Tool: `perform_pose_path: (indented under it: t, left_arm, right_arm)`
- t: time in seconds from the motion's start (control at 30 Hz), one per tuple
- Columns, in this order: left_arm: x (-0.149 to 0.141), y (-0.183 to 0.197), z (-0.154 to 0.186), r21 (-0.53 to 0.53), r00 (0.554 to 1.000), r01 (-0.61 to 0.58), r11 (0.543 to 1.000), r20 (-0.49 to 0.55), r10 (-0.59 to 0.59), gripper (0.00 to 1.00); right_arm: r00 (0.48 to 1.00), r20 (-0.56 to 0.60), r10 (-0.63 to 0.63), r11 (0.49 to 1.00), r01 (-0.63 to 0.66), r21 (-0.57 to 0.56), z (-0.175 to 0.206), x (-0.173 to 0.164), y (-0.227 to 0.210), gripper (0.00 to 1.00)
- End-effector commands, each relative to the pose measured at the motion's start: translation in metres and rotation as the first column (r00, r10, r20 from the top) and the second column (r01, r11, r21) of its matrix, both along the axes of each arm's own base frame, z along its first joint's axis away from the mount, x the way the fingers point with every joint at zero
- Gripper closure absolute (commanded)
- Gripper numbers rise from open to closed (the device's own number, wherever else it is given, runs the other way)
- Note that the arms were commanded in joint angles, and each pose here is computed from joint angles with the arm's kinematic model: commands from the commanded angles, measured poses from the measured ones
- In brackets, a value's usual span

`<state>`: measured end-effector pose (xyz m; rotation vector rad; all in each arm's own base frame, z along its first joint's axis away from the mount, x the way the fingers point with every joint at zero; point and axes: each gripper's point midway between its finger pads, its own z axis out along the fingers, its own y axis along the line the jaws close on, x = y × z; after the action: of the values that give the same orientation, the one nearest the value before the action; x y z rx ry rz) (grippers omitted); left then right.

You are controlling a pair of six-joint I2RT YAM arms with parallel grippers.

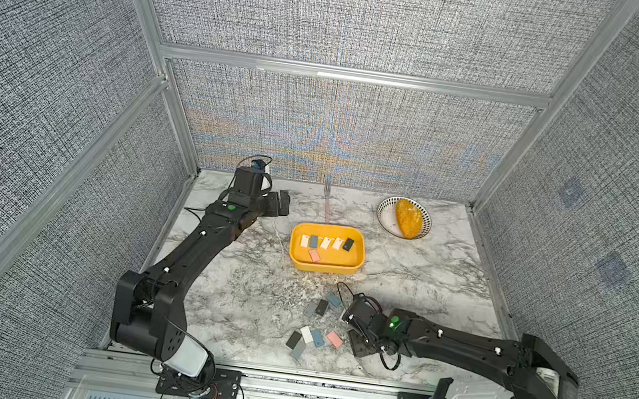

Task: Put the eraser in the storage box
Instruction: Pick up the eraser from the center of the board.

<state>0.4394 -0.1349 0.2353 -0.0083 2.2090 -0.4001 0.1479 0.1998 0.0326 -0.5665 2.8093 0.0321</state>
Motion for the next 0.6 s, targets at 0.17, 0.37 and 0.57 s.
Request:
perform_pose_path:
  t: [0.17, 0.37, 0.57]
  left_arm:
    - [0.0, -0.002, 0.005, -0.008, 1.0, 0.006, 1.0, 0.02, -0.006, 0.0]
    - [0.0, -0.001, 0.005, -0.006, 1.0, 0.006, 1.0, 0.021, -0.006, 0.0]
    - [0.0, 0.001, 0.004, 0.003, 1.0, 0.001, 1.0, 0.019, -0.001, 0.0]
  right_arm:
    - [1.0, -0.015, -0.003, 1.0, 0.003, 0.014, -0.009, -0.002, 0.006, 0.37]
    - [1.0, -0.021, 0.002, 1.0, -0.002, -0.009, -0.016, -0.002, 0.005, 0.44]
    - [0.999, -0.03, 0.011, 1.0, -0.012, -0.025, -0.02, -0.003, 0.004, 0.47]
